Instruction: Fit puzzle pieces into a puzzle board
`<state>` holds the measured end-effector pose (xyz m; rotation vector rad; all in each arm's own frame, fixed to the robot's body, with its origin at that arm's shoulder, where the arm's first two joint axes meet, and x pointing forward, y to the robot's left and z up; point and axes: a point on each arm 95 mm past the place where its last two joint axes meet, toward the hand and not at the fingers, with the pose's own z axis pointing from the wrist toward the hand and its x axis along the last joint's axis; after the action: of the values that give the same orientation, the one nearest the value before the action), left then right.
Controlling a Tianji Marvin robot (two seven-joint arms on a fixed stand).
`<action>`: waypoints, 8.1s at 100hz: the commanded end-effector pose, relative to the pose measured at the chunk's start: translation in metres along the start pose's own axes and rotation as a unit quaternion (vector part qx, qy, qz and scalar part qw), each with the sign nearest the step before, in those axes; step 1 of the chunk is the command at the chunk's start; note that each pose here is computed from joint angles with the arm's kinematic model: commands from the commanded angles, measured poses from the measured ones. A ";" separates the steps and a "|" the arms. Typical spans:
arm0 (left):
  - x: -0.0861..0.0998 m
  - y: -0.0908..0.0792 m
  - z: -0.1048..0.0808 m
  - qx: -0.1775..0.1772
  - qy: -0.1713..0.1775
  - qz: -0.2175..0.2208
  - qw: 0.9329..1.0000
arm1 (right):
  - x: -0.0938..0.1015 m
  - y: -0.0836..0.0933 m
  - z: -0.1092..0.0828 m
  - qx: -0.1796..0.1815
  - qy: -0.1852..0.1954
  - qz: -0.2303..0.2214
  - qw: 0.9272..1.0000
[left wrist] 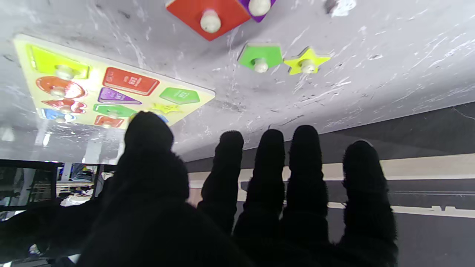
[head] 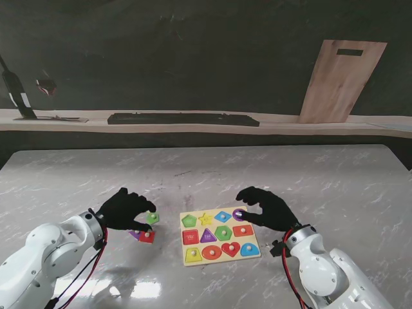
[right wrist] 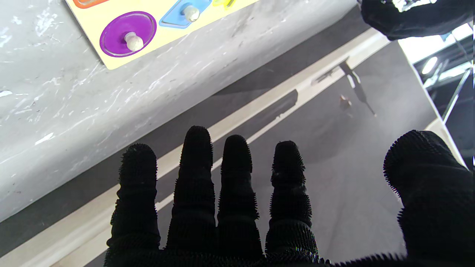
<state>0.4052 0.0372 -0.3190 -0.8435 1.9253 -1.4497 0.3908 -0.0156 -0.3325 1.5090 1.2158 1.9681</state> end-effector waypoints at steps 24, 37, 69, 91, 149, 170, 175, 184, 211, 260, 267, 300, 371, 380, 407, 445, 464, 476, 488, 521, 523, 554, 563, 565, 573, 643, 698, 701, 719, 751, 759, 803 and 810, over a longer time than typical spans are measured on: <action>-0.022 0.022 -0.016 -0.029 0.013 -0.021 0.999 | 0.001 -0.004 -0.006 0.005 -0.007 -0.021 1.000; -0.025 0.029 -0.018 -0.039 0.007 -0.039 0.998 | 0.001 -0.006 -0.004 0.009 -0.010 -0.023 1.000; -0.029 0.043 -0.017 -0.055 -0.004 -0.049 0.997 | 0.001 -0.008 -0.002 0.019 -0.013 -0.022 1.000; -0.031 0.050 -0.012 -0.044 -0.017 -0.046 0.998 | 0.001 -0.008 -0.002 0.019 -0.013 -0.022 1.000; -0.031 0.053 -0.001 -0.041 -0.019 -0.058 0.997 | 0.001 -0.007 -0.002 0.018 -0.015 -0.024 0.999; -0.030 0.053 0.000 -0.045 -0.017 -0.060 0.997 | 0.001 -0.007 -0.003 0.018 -0.015 -0.024 0.999; -0.030 0.053 0.000 -0.046 -0.015 -0.060 0.997 | 0.001 -0.006 -0.003 0.017 -0.014 -0.024 0.999; -0.029 0.053 0.000 -0.049 -0.015 -0.061 0.997 | 0.001 -0.006 -0.003 0.017 -0.014 -0.024 0.999; -0.027 0.056 0.003 -0.053 -0.018 -0.065 0.996 | 0.000 -0.006 -0.003 0.017 -0.014 -0.024 0.999; -0.024 0.060 0.005 -0.060 -0.019 -0.066 0.996 | 0.000 -0.006 -0.004 0.016 -0.014 -0.025 0.999; -0.023 0.061 0.006 -0.061 -0.020 -0.068 0.996 | 0.000 -0.006 -0.004 0.015 -0.014 -0.025 0.999; -0.021 0.066 0.007 -0.068 -0.024 -0.077 0.994 | 0.000 -0.005 -0.004 0.015 -0.014 -0.025 0.999; -0.018 0.071 0.005 -0.070 -0.037 -0.074 0.994 | 0.000 -0.004 -0.004 0.012 -0.016 -0.024 1.000; -0.017 0.071 0.003 -0.069 -0.039 -0.075 0.994 | 0.000 -0.004 -0.004 0.011 -0.016 -0.024 1.000; -0.014 0.064 -0.001 -0.043 -0.053 -0.077 0.995 | 0.000 -0.004 -0.003 0.012 -0.016 -0.021 1.000; -0.009 0.050 -0.007 -0.012 -0.049 -0.065 0.997 | -0.001 -0.005 -0.002 0.015 -0.015 -0.020 1.000; -0.005 0.046 -0.007 -0.008 -0.032 -0.064 0.997 | -0.001 -0.005 -0.002 0.015 -0.014 -0.020 1.000; -0.001 0.043 -0.003 -0.008 -0.022 -0.068 0.997 | -0.001 -0.005 -0.002 0.015 -0.014 -0.020 1.000; 0.001 0.039 0.001 -0.008 -0.011 -0.072 0.997 | -0.001 -0.005 -0.002 0.016 -0.014 -0.020 1.000; 0.004 0.018 0.017 0.000 0.036 -0.059 0.998 | -0.002 -0.006 -0.002 0.019 -0.009 -0.021 1.000; 0.004 0.016 0.018 0.000 0.039 -0.058 0.998 | -0.002 -0.006 -0.002 0.018 -0.009 -0.022 1.000; 0.009 -0.009 0.049 -0.008 0.101 -0.053 0.993 | 0.000 -0.002 -0.004 0.002 -0.003 -0.015 1.000; 0.011 -0.016 0.060 -0.011 0.120 -0.051 0.991 | -0.001 -0.001 -0.005 -0.003 -0.002 -0.012 1.000; 0.012 -0.018 0.063 -0.011 0.124 -0.050 0.991 | -0.001 0.000 -0.006 -0.004 -0.002 -0.012 1.000; 0.013 -0.024 0.073 -0.011 0.141 -0.045 0.989 | -0.003 0.002 -0.007 -0.012 -0.004 -0.011 1.000; 0.048 -0.031 0.146 -0.036 0.205 -0.095 0.973 | -0.006 0.009 -0.015 -0.037 -0.008 0.001 0.999; 0.074 -0.013 0.158 -0.053 0.225 -0.087 0.969 | -0.006 0.009 -0.015 -0.035 -0.007 0.006 0.999; 0.075 -0.012 0.158 -0.054 0.227 -0.085 0.969 | -0.006 0.009 -0.015 -0.035 -0.007 0.007 0.999; 0.080 -0.008 0.162 -0.057 0.240 -0.069 0.967 | -0.006 0.009 -0.015 -0.036 -0.007 0.007 0.999; 0.090 -0.005 0.163 -0.062 0.243 -0.067 0.966 | -0.006 0.010 -0.016 -0.038 -0.008 0.007 0.999; 0.091 -0.004 0.163 -0.064 0.243 -0.074 0.965 | -0.006 0.010 -0.016 -0.038 -0.008 0.007 0.999; 0.099 0.000 0.161 -0.077 0.247 -0.093 0.962 | -0.007 0.010 -0.015 -0.039 -0.011 0.007 0.999; 0.100 0.001 0.160 -0.077 0.247 -0.095 0.961 | -0.007 0.010 -0.015 -0.039 -0.011 0.007 0.999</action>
<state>0.4661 -0.1339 -0.3659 -0.8026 2.4052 -1.7624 0.3834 -0.0356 -0.3278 1.4954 1.1121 1.9745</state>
